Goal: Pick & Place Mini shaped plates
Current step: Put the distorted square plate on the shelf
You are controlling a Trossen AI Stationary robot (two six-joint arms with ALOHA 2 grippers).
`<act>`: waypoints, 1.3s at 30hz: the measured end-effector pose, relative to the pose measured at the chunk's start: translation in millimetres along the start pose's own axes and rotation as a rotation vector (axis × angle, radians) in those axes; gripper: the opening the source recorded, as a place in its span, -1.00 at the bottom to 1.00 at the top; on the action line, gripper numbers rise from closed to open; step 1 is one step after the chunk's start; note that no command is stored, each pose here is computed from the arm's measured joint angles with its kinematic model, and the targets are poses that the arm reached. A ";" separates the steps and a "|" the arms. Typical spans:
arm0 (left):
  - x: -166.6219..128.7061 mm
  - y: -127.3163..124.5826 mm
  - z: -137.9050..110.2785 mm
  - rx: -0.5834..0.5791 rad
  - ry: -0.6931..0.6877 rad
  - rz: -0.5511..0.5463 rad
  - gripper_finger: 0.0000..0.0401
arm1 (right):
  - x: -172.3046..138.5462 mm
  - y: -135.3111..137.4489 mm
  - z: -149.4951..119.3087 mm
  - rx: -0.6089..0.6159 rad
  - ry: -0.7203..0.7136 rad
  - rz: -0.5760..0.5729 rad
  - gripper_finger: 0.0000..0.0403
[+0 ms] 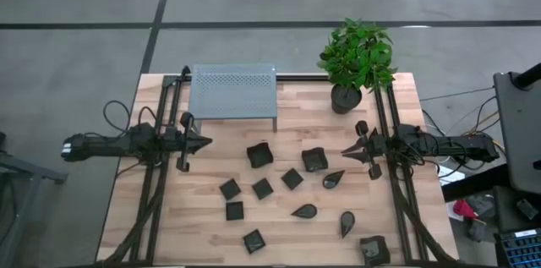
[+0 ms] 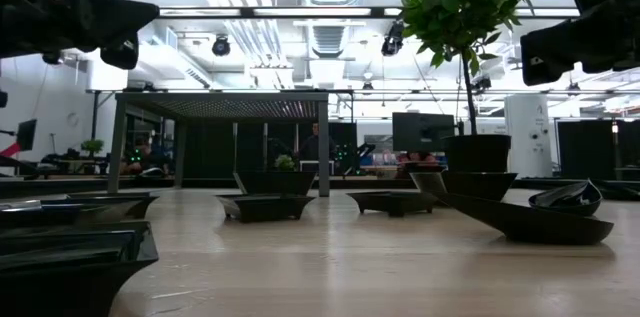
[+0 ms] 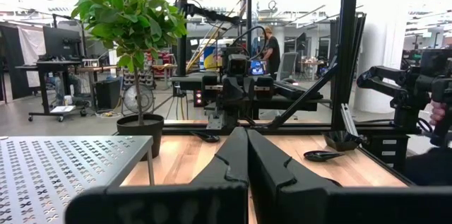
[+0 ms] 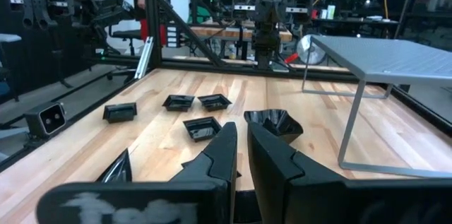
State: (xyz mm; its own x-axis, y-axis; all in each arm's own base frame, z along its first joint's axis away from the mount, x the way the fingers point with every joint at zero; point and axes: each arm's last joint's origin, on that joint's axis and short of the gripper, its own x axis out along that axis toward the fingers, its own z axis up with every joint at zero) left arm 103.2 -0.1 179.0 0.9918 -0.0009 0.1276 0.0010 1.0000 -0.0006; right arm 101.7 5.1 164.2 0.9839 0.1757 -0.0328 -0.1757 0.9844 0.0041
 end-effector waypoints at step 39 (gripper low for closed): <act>0.0 0.0 0.0 0.000 0.000 0.000 -1.00 | 25.8 -1.5 3.6 0.525 0.066 -0.060 -0.23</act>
State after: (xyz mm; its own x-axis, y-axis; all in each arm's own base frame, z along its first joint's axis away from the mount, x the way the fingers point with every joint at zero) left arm 103.2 -0.1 179.0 0.9918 -0.0011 0.1280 0.0012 1.0000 -0.0009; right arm 127.4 8.1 166.9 0.9846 0.1348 -0.1110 -0.0620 0.8641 0.4994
